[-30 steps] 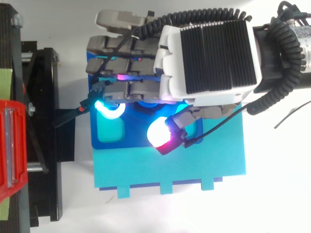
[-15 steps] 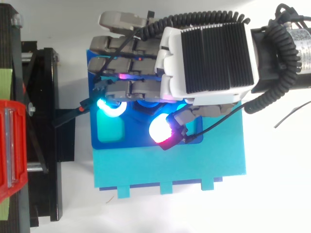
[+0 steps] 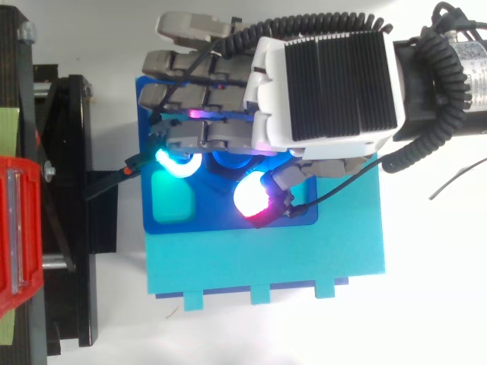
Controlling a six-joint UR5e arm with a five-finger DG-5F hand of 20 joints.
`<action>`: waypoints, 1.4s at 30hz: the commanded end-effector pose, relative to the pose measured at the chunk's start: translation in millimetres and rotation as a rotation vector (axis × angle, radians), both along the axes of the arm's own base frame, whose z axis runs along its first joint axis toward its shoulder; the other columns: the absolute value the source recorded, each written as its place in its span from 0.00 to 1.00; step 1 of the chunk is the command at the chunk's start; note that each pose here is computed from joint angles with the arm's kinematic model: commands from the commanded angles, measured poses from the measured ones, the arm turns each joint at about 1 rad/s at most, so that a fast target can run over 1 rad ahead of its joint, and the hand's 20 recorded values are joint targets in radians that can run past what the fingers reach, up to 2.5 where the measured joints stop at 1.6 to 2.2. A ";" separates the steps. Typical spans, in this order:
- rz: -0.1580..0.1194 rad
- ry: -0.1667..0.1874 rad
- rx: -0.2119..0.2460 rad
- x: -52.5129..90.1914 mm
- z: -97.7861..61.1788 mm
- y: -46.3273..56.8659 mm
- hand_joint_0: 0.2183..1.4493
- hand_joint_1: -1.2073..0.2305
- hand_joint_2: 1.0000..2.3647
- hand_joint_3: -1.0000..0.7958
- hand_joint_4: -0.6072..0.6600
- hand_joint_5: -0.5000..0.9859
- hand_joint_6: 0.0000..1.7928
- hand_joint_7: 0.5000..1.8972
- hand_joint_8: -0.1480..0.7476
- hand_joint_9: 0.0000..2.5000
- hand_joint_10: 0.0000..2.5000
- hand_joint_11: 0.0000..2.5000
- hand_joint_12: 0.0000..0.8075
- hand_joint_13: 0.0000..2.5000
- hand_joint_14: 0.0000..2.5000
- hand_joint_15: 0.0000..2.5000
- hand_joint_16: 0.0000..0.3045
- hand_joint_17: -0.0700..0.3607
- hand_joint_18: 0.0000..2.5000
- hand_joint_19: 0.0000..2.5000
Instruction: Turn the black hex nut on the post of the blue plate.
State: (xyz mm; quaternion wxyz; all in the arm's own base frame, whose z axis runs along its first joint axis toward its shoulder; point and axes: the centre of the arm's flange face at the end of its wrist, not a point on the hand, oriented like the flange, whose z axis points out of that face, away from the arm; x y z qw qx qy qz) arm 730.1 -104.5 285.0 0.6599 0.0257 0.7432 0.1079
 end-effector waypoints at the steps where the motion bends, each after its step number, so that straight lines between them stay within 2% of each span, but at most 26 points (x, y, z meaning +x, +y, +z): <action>1: -0.001 0.002 0.000 -0.4 -0.4 -0.8 0.31 0.23 0.00 0.28 0.62 0.20 0.28 0.39 0.42 0.14 0.00 0.03 0.44 0.06 0.00 0.00 0.17 0.44 0.02 0.00; 17: -0.002 0.002 -0.003 -1.0 0.0 -2.0 0.29 0.27 0.00 0.28 0.62 0.20 0.28 0.40 0.44 0.15 0.00 0.03 0.44 0.06 0.00 0.00 0.17 0.44 0.03 0.01; 23: -0.002 0.006 -0.003 -2.7 -4.5 -2.0 0.29 0.28 0.00 0.28 0.62 0.20 0.28 0.40 0.44 0.15 0.00 0.03 0.44 0.06 0.00 0.00 0.17 0.44 0.03 0.01; 27: -0.002 -0.013 -0.003 -2.2 -8.5 -2.0 0.29 0.28 0.00 0.28 0.62 0.20 0.28 0.40 0.44 0.15 0.00 0.03 0.44 0.06 0.00 0.00 0.17 0.44 0.03 0.01; 42: -0.004 -0.010 -0.003 -2.7 -8.8 -3.1 0.29 0.30 0.00 0.28 0.63 0.21 0.28 0.40 0.44 0.15 0.00 0.04 0.44 0.06 0.00 0.00 0.17 0.44 0.03 0.01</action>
